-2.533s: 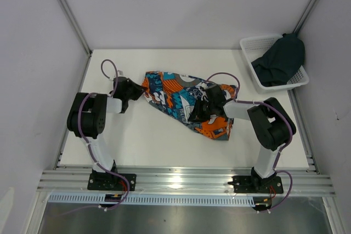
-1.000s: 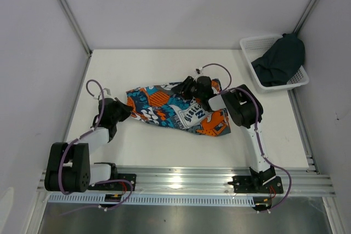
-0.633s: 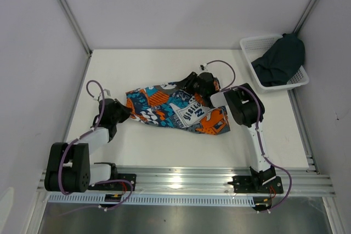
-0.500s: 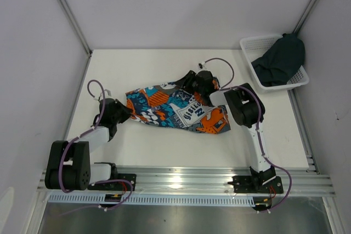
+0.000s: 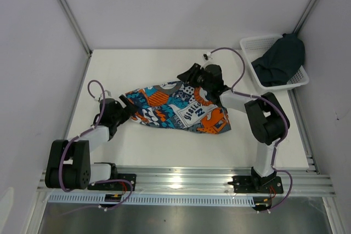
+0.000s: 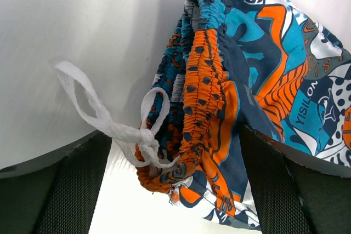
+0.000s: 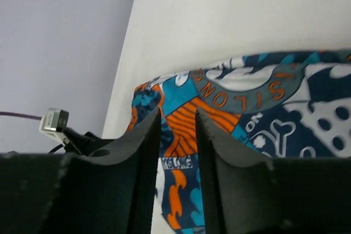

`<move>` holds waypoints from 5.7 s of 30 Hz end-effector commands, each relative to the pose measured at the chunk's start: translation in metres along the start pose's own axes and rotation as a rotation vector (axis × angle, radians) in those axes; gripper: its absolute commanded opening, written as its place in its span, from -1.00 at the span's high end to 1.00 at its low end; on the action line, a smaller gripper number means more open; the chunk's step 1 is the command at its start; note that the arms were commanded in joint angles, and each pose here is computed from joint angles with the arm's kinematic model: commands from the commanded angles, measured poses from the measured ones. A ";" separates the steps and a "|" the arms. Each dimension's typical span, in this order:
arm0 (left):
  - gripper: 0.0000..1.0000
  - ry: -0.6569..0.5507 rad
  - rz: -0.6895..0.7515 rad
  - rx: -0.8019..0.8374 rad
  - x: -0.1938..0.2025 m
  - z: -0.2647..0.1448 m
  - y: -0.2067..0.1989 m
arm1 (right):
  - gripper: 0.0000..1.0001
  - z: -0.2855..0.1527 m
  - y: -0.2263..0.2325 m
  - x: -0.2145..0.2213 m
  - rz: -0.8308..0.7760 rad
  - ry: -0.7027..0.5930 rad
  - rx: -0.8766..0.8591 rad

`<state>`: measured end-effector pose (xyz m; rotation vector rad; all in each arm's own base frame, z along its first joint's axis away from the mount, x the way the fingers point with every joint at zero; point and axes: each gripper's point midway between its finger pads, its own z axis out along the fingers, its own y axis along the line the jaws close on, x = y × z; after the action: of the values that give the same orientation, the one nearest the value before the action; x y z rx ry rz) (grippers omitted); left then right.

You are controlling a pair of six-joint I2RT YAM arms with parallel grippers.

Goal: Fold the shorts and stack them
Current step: Fold the shorts

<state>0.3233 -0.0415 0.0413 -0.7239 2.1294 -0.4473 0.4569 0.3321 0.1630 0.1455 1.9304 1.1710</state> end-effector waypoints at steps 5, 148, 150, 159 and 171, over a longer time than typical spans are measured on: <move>-0.97 -0.060 0.000 0.054 -0.025 0.002 -0.018 | 0.86 -0.011 0.007 0.061 0.045 0.110 0.057; 0.79 -0.167 1.040 -0.090 -0.004 -0.068 -0.265 | 1.00 -0.147 -0.114 0.143 -0.143 0.529 0.645; 0.78 -0.156 1.054 -0.089 0.009 -0.064 -0.267 | 1.00 -0.145 -0.110 0.149 -0.109 0.532 0.617; 0.80 -0.138 1.033 -0.062 0.040 -0.056 -0.278 | 1.00 -0.153 -0.069 0.091 0.035 0.343 0.435; 0.81 -0.150 1.042 -0.040 0.064 -0.055 -0.308 | 1.00 -0.176 -0.098 0.057 0.034 0.302 0.523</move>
<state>0.3491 -0.3024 0.1774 0.4213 2.1013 0.2436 0.3197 0.1963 0.0937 0.2980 2.4637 0.7506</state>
